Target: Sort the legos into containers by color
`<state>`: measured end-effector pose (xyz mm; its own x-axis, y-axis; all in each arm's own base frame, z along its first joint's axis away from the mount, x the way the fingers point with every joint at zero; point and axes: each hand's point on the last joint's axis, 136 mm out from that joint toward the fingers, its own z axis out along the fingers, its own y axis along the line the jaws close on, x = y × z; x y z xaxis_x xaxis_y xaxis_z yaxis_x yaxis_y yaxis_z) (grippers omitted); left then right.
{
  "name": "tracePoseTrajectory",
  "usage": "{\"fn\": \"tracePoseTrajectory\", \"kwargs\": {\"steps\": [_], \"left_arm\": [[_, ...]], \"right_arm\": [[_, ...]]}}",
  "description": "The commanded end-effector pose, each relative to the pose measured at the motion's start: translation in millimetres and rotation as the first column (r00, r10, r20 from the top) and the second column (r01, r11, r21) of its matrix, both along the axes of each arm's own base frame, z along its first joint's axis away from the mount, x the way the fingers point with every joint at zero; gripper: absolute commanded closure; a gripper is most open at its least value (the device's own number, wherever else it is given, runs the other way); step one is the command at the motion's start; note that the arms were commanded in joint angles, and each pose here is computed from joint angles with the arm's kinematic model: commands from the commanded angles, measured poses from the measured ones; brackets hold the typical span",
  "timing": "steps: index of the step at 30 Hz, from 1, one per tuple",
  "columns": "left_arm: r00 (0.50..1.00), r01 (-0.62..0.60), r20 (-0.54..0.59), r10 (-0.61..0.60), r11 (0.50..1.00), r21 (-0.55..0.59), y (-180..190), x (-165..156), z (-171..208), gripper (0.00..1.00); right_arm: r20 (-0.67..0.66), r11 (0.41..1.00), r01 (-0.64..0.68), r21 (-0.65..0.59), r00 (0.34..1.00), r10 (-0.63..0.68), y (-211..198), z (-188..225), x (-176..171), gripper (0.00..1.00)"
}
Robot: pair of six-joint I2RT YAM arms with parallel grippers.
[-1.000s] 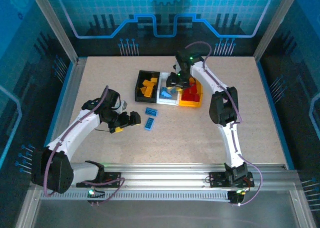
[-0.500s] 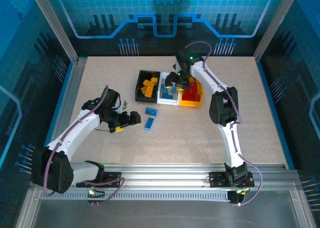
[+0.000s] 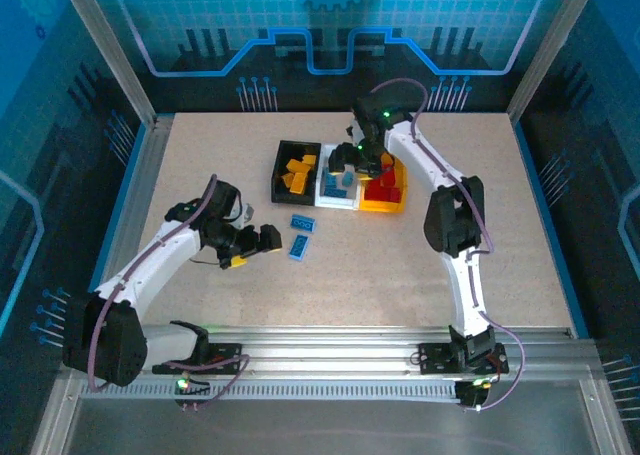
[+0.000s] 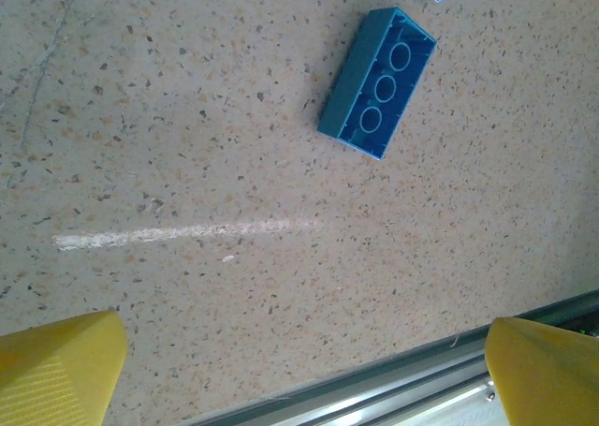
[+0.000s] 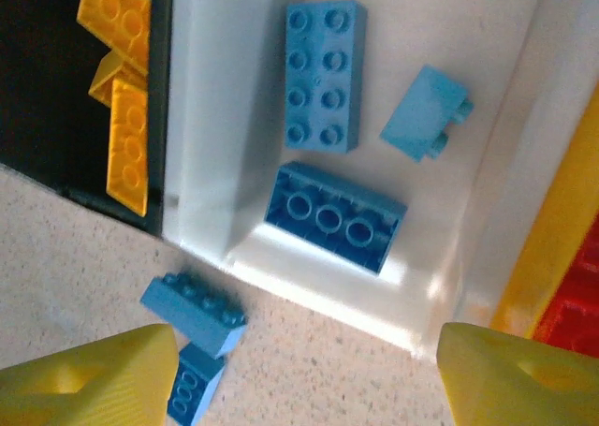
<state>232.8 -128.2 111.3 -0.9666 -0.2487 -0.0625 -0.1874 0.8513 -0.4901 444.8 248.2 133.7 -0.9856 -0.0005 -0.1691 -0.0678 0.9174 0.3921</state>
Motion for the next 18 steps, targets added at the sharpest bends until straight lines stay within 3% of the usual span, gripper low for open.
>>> {"fn": "tracePoseTrajectory", "kwargs": {"steps": [1, 10, 14, 18], "left_arm": [[0.999, -0.034, 0.016, 0.034, 0.999, -0.026, -0.6, 3.4, 2.2, 0.01], [0.997, -0.027, 0.066, 0.032, 0.997, -0.071, -10.3, 6.3, -3.7, 0.01], [0.992, 0.044, 0.118, -0.036, 0.997, -0.066, -23.9, 7.9, -5.8, 0.01], [0.984, 0.129, 0.126, -0.129, 0.992, 0.008, -34.4, 10.8, -13.0, 0.01]], "right_arm": [[0.027, 0.999, -0.045, -0.006, 0.999, 0.045, 2.7, 26.6, -29.4, 0.24], [-0.074, 0.984, -0.089, -0.154, 0.994, 0.078, -22.2, -22.4, -127.8, 0.21], [-0.159, 0.962, -0.139, -0.237, 0.982, 0.102, -32.3, -56.2, -177.3, 0.2], [-0.206, 0.952, -0.154, -0.264, 0.973, 0.1, -36.0, -76.8, -211.7, 0.2]]}}
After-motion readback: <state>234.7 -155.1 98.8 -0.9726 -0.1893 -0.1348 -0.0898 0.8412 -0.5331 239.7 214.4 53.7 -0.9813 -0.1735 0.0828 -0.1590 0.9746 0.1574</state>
